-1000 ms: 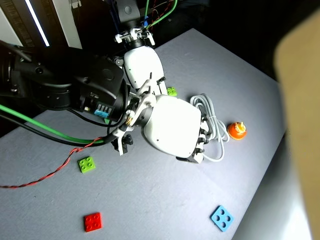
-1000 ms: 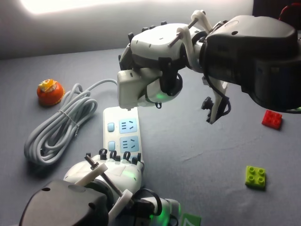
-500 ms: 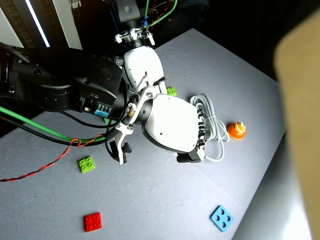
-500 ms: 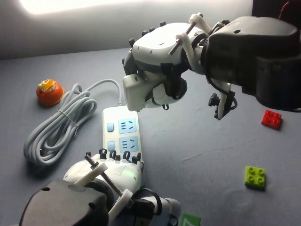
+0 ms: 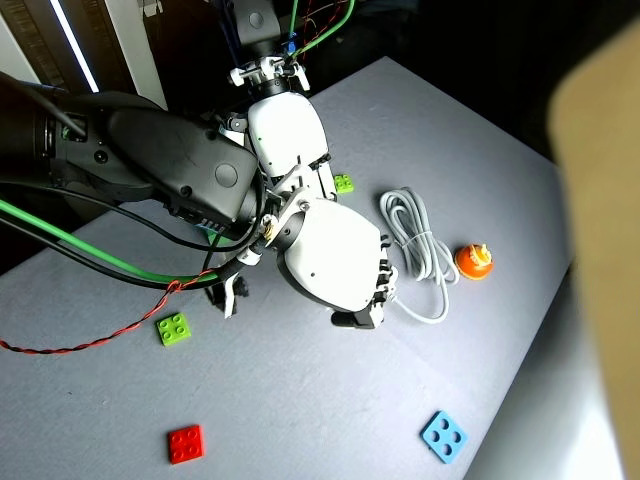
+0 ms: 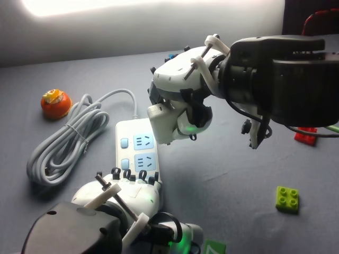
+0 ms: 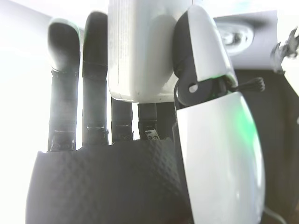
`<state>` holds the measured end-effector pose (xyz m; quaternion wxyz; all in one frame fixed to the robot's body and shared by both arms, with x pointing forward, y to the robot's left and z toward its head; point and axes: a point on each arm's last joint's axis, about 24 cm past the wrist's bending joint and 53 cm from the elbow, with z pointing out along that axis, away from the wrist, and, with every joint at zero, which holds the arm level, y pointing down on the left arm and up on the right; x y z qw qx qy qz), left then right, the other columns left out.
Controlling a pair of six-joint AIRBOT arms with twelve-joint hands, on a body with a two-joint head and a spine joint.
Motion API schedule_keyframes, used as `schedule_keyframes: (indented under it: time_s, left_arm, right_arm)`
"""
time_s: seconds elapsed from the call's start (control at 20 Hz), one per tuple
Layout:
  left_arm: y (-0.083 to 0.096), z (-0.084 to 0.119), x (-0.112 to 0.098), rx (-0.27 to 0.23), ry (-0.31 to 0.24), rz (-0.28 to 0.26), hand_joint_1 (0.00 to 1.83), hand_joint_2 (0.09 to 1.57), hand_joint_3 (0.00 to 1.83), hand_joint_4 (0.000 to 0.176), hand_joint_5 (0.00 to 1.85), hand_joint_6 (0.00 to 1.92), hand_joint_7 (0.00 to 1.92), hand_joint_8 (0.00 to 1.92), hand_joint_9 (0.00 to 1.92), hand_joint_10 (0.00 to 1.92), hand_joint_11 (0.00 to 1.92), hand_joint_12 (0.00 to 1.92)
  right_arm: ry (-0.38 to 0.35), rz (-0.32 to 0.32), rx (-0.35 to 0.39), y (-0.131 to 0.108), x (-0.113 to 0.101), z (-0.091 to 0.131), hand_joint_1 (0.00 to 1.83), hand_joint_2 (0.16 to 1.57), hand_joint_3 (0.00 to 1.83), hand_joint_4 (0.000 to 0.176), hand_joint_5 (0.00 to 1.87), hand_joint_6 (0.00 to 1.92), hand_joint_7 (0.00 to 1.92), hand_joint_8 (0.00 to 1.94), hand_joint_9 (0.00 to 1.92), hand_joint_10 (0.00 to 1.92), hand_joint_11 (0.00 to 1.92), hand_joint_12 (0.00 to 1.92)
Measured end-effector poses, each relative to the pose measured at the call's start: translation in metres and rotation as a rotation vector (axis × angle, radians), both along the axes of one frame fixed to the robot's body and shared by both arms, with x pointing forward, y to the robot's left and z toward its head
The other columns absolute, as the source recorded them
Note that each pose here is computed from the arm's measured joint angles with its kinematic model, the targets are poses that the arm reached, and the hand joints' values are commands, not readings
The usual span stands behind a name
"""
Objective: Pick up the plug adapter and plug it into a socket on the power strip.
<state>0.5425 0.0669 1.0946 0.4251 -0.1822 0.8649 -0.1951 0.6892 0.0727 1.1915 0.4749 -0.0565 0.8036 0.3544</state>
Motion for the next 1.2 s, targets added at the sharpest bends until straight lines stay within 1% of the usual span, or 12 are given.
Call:
schedule_keyframes:
  time_s: [0.1, 0.15, 0.3, 0.45, 0.5, 0.55, 0.6, 0.7, 0.95, 1.05, 1.1, 1.2]
  left_arm:
    - [0.000, 0.000, 0.000, 0.000, 0.000, 0.000, 0.00, 1.24, 0.00, 0.000, 0.11, 0.00, 0.11, 0.00, 0.11, 0.01, 0.00, 0.37]
    - [0.000, 0.000, 0.000, 0.000, 0.000, 0.000, 0.01, 1.23, 0.00, 0.000, 0.13, 0.01, 0.13, 0.01, 0.13, 0.01, 0.00, 0.41]
    - [0.000, 0.000, -0.001, 0.000, 0.000, -0.001, 0.00, 1.23, 0.00, 0.000, 0.12, 0.00, 0.13, 0.00, 0.13, 0.00, 0.00, 0.39]
    - [-0.001, 0.000, -0.001, -0.002, 0.000, -0.002, 0.00, 1.23, 0.00, 0.000, 0.12, 0.00, 0.14, 0.00, 0.13, 0.00, 0.00, 0.38]
    - [-0.001, 0.000, -0.001, -0.002, 0.000, -0.002, 0.00, 1.23, 0.00, 0.000, 0.12, 0.00, 0.14, 0.00, 0.14, 0.01, 0.00, 0.39]
    - [-0.001, 0.000, -0.001, -0.002, 0.000, -0.003, 0.00, 1.22, 0.00, 0.000, 0.11, 0.00, 0.14, 0.00, 0.13, 0.00, 0.00, 0.37]
    - [-0.001, 0.000, -0.001, -0.001, 0.000, -0.003, 0.00, 1.22, 0.00, 0.000, 0.12, 0.00, 0.14, 0.00, 0.13, 0.00, 0.00, 0.36]
    - [-0.001, 0.000, -0.001, -0.001, 0.000, -0.002, 0.00, 1.23, 0.00, 0.000, 0.12, 0.00, 0.13, 0.00, 0.13, 0.00, 0.00, 0.36]
    - [0.000, 0.001, 0.000, 0.000, -0.003, -0.003, 0.00, 1.22, 0.00, 0.000, 0.14, 0.00, 0.16, 0.01, 0.16, 0.01, 0.00, 0.40]
    - [-0.001, 0.001, 0.000, 0.000, -0.003, -0.003, 0.00, 1.23, 0.00, 0.000, 0.13, 0.00, 0.15, 0.00, 0.14, 0.00, 0.00, 0.40]
    - [0.000, 0.001, 0.000, 0.000, -0.004, -0.003, 0.00, 1.22, 0.00, 0.000, 0.12, 0.00, 0.15, 0.00, 0.14, 0.00, 0.00, 0.40]
    - [-0.001, 0.001, 0.000, 0.000, -0.003, -0.003, 0.00, 1.22, 0.00, 0.000, 0.13, 0.00, 0.15, 0.00, 0.14, 0.00, 0.00, 0.41]
  right_arm:
    - [-0.002, 0.008, 0.004, 0.008, -0.002, 0.003, 1.23, 1.17, 0.00, 0.000, 0.87, 0.97, 0.90, 1.34, 0.78, 1.21, 0.67, 1.57]
    - [-0.003, 0.015, 0.003, 0.012, -0.004, 0.003, 1.23, 1.17, 0.00, 0.000, 0.86, 0.97, 0.90, 1.34, 0.77, 1.22, 0.65, 1.59]
    - [0.016, 0.034, 0.018, 0.030, -0.010, 0.004, 1.24, 1.17, 0.00, 0.000, 0.88, 0.95, 0.91, 1.33, 0.77, 1.22, 0.67, 1.58]
    - [0.019, 0.037, 0.039, 0.044, -0.007, 0.012, 1.24, 1.16, 0.00, 0.000, 0.88, 0.95, 0.92, 1.32, 0.79, 1.22, 0.68, 1.57]
    - [0.017, 0.035, 0.040, 0.045, -0.004, 0.012, 1.24, 1.17, 0.00, 0.000, 0.86, 0.97, 0.92, 1.31, 0.80, 1.21, 0.68, 1.57]
    - [0.017, 0.029, 0.039, 0.045, -0.002, 0.012, 1.24, 1.16, 0.00, 0.000, 0.89, 0.94, 0.94, 1.29, 0.81, 1.19, 0.69, 1.56]
    - [0.019, 0.015, 0.037, 0.041, 0.003, 0.011, 1.24, 1.16, 0.00, 0.000, 0.91, 0.90, 0.92, 1.31, 0.80, 1.18, 0.68, 1.55]
    - [0.017, -0.001, 0.032, 0.036, 0.008, 0.010, 1.23, 1.17, 0.00, 0.000, 0.89, 0.93, 0.90, 1.34, 0.78, 1.20, 0.65, 1.57]
    - [0.027, 0.001, 0.039, 0.038, 0.007, 0.010, 1.24, 1.15, 0.00, 0.000, 0.93, 0.88, 0.93, 1.30, 0.80, 1.20, 0.69, 1.57]
    - [0.027, 0.003, 0.039, 0.039, 0.006, 0.009, 1.24, 1.16, 0.00, 0.000, 0.92, 0.89, 0.91, 1.32, 0.78, 1.23, 0.66, 1.59]
    - [0.027, 0.003, 0.038, 0.040, 0.006, 0.009, 1.24, 1.16, 0.00, 0.000, 0.89, 0.94, 0.92, 1.31, 0.79, 1.22, 0.66, 1.59]
    - [0.029, 0.002, 0.037, 0.041, 0.006, 0.009, 1.24, 1.16, 0.00, 0.000, 0.88, 0.94, 0.93, 1.31, 0.80, 1.20, 0.68, 1.57]
